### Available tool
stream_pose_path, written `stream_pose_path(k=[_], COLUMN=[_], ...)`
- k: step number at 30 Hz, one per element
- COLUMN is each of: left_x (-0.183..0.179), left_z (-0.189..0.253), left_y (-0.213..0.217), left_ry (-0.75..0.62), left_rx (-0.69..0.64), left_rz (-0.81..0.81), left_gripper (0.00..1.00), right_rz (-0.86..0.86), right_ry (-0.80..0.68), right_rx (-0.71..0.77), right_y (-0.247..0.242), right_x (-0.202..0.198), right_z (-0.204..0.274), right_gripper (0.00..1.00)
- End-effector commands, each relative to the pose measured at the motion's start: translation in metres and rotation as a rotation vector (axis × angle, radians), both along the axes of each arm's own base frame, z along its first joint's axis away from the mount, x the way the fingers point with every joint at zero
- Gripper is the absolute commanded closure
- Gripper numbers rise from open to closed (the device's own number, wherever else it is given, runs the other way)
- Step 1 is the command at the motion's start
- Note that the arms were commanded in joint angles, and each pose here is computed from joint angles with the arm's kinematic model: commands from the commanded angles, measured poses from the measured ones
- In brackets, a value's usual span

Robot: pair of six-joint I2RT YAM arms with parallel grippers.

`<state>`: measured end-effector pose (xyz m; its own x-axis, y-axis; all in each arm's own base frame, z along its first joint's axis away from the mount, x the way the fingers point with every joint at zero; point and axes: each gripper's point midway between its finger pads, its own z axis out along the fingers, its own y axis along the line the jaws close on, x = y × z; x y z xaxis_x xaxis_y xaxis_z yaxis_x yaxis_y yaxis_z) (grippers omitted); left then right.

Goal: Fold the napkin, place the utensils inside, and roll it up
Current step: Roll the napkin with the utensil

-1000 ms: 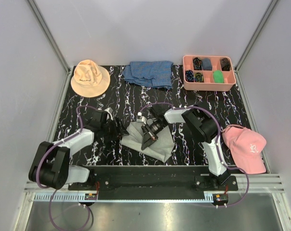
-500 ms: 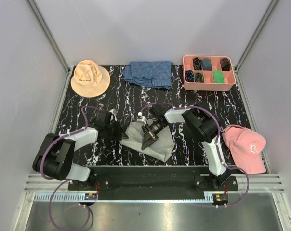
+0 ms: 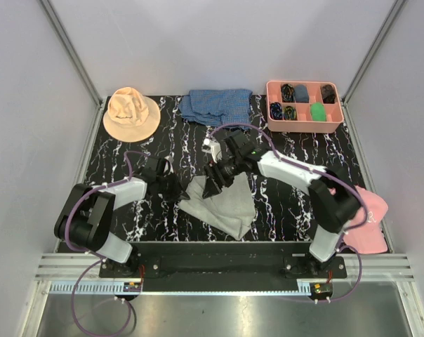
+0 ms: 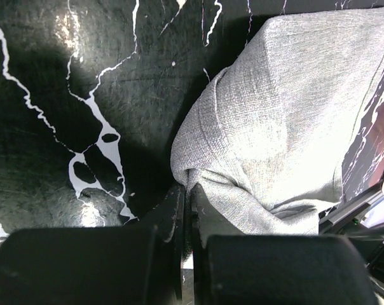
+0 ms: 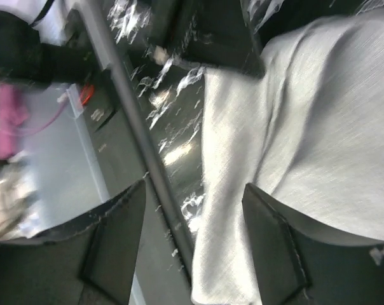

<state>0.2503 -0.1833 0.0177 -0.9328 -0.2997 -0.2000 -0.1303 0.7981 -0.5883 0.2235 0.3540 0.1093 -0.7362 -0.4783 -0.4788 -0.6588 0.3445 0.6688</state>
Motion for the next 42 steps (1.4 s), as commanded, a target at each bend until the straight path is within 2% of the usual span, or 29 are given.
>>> stream_pose_path(k=[1,2,4,5,10,15,22,28,32,33,35,36,39,40,42], left_x=[-0.009,-0.009,-0.010,-0.010,-0.011,-0.011,-0.012,-0.012,-0.010,-0.007,-0.001,0.003,0.011,0.011,0.009], left_z=[-0.010,-0.010,-0.011,-0.011,-0.013,-0.014,-0.013,-0.012,-0.007,-0.003,0.004,0.013,0.027,0.028,0.034], left_y=[0.002,0.001,0.001,0.001,0.001,-0.001,-0.001,-0.002,-0.001,0.000,0.009,0.012,0.031,0.038,0.046], left_ry=[0.056,0.059,0.069,0.071,0.083,0.091,0.093,0.091,0.069,0.051,0.029,-0.003,-0.054,-0.055,-0.069], left_rx=[0.029,0.028,0.028,0.027,0.028,0.024,0.021,0.016,0.010,0.007,0.007,0.002,0.043,0.079,0.108], left_rz=[-0.024,-0.025,-0.027,-0.028,-0.031,-0.036,-0.038,-0.041,-0.041,-0.037,-0.016,-0.005,0.041,0.060,0.068], left_gripper=[1.00,1.00,1.00,1.00,1.00,1.00,1.00,1.00,1.00,0.88,0.75,0.57,0.37,0.27,0.23], right_rz=[-0.091,-0.134,-0.179,-0.172,-0.169,-0.096,-0.038,-0.015,-0.003,0.007,0.017,0.038,0.077,0.096,0.123], right_ry=[-0.296,-0.382,-0.462,-0.504,-0.615,-0.670,-0.624,-0.586,-0.569,-0.559,-0.555,-0.530,-0.477,-0.468,-0.396], right_rx=[-0.130,-0.151,-0.221,-0.190,-0.225,-0.238,-0.314,-0.416,-0.465,-0.450,-0.424,-0.389,-0.305,-0.278,-0.210], right_y=[0.000,0.002,-0.004,0.008,0.015,0.027,0.026,0.014,0.008,0.011,0.015,0.019,0.026,0.028,0.032], right_x=[0.002,0.010,0.010,0.003,-0.007,-0.028,-0.037,-0.040,-0.041,-0.044,-0.045,-0.051,-0.056,-0.056,-0.058], right_z=[-0.009,-0.009,-0.025,-0.022,-0.037,-0.047,-0.078,-0.108,-0.118,-0.116,-0.108,-0.103,-0.088,-0.084,-0.075], right_gripper=[0.28,0.28,0.27,0.26,0.25,0.26,0.31,0.45,0.70,0.81,0.88,0.95,1.00,1.00,1.00])
